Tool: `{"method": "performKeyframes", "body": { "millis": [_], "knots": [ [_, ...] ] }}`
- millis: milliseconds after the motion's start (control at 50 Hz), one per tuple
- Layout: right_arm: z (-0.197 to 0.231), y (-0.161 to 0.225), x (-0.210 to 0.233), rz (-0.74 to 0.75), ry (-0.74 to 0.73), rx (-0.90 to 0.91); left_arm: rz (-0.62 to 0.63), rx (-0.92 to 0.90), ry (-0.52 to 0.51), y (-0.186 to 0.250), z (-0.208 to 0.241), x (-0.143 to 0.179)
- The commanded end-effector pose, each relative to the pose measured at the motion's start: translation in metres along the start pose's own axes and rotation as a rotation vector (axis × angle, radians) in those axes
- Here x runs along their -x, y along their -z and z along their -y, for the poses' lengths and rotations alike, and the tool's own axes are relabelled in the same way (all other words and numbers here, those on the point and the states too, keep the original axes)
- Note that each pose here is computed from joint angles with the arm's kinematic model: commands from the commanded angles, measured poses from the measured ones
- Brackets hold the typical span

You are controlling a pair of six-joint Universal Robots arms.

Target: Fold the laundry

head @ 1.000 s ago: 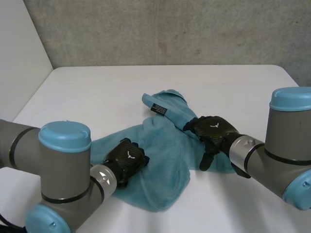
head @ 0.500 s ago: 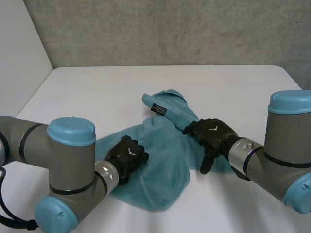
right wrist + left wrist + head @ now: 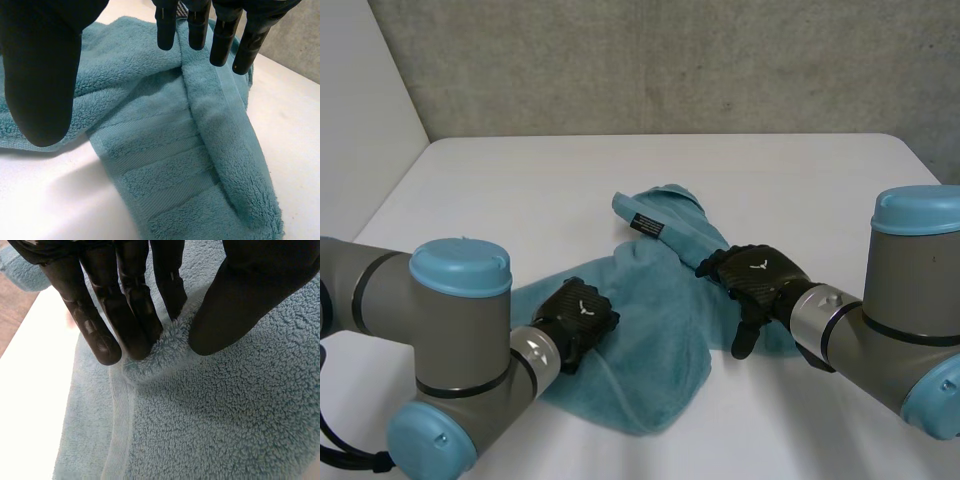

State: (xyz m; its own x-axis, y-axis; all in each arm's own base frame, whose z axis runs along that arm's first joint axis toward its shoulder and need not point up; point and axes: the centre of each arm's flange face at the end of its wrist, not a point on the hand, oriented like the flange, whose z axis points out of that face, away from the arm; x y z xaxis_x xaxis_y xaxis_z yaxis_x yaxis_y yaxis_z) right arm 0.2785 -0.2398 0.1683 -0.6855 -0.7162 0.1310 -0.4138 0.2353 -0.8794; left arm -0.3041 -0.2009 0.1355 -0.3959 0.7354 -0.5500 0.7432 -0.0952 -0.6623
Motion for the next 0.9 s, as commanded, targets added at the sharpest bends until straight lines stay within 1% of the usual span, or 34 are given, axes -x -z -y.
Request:
{"method": "performKeyframes", "body": {
  "millis": [20, 120, 140, 160, 240, 280, 320, 360, 420, 460, 500, 560, 700, 900],
  "knots": [
    [0.004, 0.0, -0.004, -0.012, 0.0, -0.006, 0.123, 0.045, 0.004, 0.011, 0.002, 0.019],
    [0.011, 0.002, -0.01, -0.03, 0.008, -0.022, 0.23, 0.044, 0.032, 0.027, 0.005, 0.049],
    [0.015, 0.004, -0.015, -0.046, 0.024, -0.028, 0.267, 0.034, 0.042, 0.035, 0.007, 0.06],
    [0.015, 0.004, -0.015, -0.046, 0.024, -0.028, 0.267, 0.034, 0.042, 0.035, 0.007, 0.06],
    [0.017, 0.013, -0.033, -0.111, 0.117, 0.029, 0.338, 0.029, 0.063, 0.053, 0.005, 0.079],
    [0.015, 0.014, -0.035, -0.128, 0.13, 0.048, 0.364, 0.047, 0.078, 0.057, -0.001, 0.088],
    [0.01, 0.015, -0.036, -0.144, 0.131, 0.071, 0.388, 0.073, 0.096, 0.058, -0.01, 0.096],
    [0.007, 0.015, -0.036, -0.152, 0.129, 0.083, 0.389, 0.079, 0.101, 0.058, -0.013, 0.098],
    [0.001, 0.015, -0.035, -0.15, 0.122, 0.099, 0.41, 0.108, 0.132, 0.055, -0.029, 0.113],
    [-0.002, 0.015, -0.033, -0.143, 0.122, 0.101, 0.417, 0.116, 0.139, 0.055, -0.033, 0.117],
    [-0.005, 0.014, -0.031, -0.141, 0.122, 0.099, 0.45, 0.135, 0.164, 0.052, -0.047, 0.131],
    [-0.011, 0.012, -0.029, -0.143, 0.125, 0.091, 0.472, 0.143, 0.178, 0.051, -0.056, 0.14],
    [-0.016, 0.005, -0.029, -0.164, 0.139, 0.042, 0.466, 0.147, 0.184, 0.049, -0.061, 0.139],
    [-0.033, -0.005, -0.03, -0.147, 0.143, 0.087, 0.521, 0.108, 0.171, 0.039, -0.062, 0.151]
  ]
}}
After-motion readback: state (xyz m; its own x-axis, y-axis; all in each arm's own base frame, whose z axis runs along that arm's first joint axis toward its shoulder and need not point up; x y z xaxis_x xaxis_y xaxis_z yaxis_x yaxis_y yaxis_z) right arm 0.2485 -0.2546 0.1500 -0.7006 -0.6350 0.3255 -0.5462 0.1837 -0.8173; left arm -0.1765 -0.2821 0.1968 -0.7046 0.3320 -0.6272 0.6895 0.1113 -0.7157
